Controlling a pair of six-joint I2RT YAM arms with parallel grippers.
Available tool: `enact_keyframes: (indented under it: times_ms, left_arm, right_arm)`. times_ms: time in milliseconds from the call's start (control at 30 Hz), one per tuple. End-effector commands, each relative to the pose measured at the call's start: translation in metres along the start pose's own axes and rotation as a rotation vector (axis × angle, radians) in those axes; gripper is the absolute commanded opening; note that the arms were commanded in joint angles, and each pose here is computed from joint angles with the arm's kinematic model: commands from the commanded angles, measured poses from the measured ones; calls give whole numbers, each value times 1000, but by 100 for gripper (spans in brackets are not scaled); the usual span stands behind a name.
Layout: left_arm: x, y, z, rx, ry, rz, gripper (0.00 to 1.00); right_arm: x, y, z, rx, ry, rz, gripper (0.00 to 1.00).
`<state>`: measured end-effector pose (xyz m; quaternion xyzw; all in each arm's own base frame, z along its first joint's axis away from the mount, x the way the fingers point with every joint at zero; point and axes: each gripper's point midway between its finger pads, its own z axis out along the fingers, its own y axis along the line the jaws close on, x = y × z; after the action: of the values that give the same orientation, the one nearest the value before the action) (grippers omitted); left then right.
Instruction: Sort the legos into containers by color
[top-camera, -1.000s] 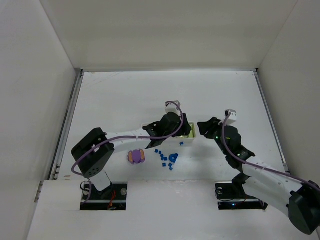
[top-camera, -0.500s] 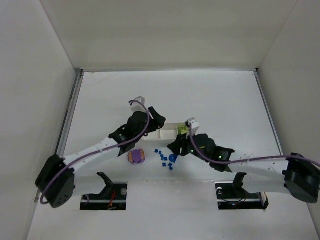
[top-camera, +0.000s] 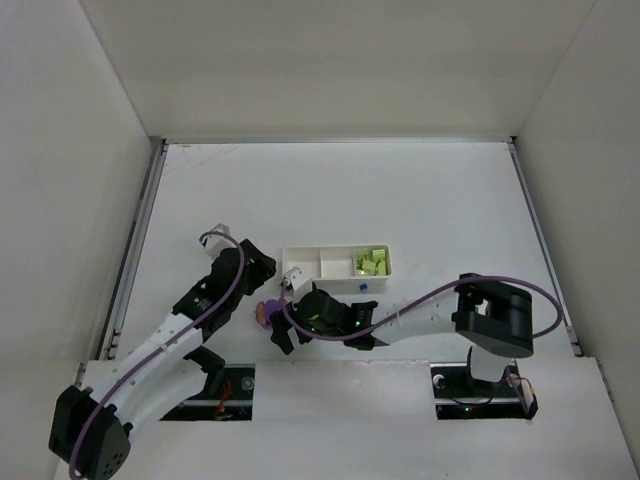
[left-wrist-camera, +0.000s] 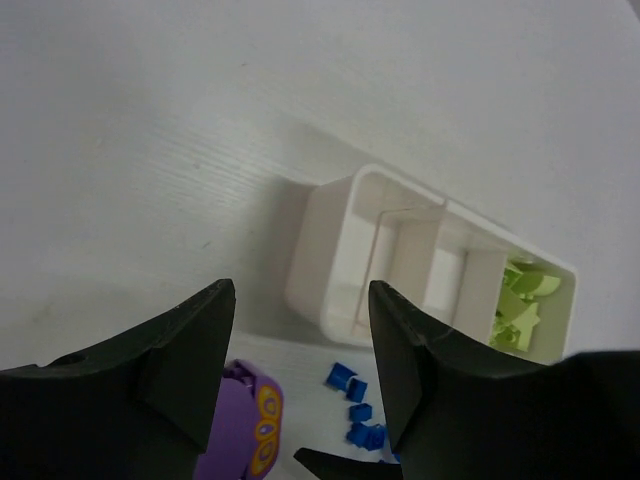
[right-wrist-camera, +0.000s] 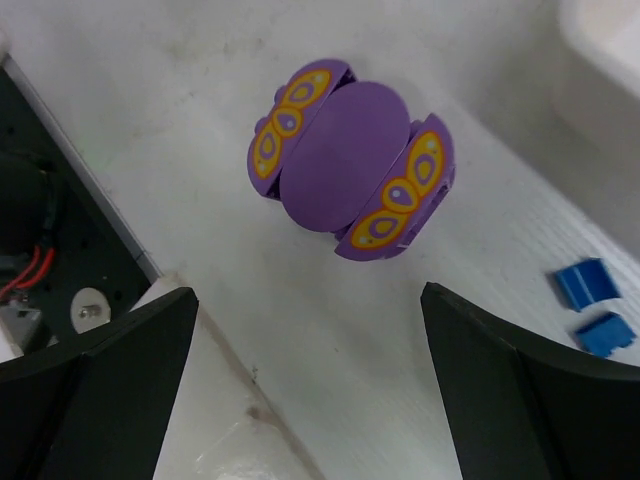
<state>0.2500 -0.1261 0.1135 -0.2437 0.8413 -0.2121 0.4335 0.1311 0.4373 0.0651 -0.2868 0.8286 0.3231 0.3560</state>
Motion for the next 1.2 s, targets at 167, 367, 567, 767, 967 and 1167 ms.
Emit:
enact_keyframes:
  times_ms: [167, 367, 567, 767, 967, 1167]
  left_arm:
    - [12, 51, -13, -137, 24, -109, 53]
    - [14, 54, -13, -140, 31, -118, 53]
    - [19, 61, -14, -162, 46, -111, 52]
    - [24, 72, -20, -203, 59, -105, 51]
    - [31, 86, -25, -253, 72, -101, 50]
    - [33, 93, -29, -268, 71, -98, 51]
  right_arm:
    - [-11, -4, 23, 105, 10, -78, 93]
    - [-8, -20, 29, 193, 33, -108, 75]
    - [-1, -23, 37, 215, 55, -133, 60]
    - [-5, -29, 43, 260, 38, -142, 54]
    - [-5, -30, 50, 277, 15, -144, 45]
    - [-11, -25, 49, 284, -22, -163, 35]
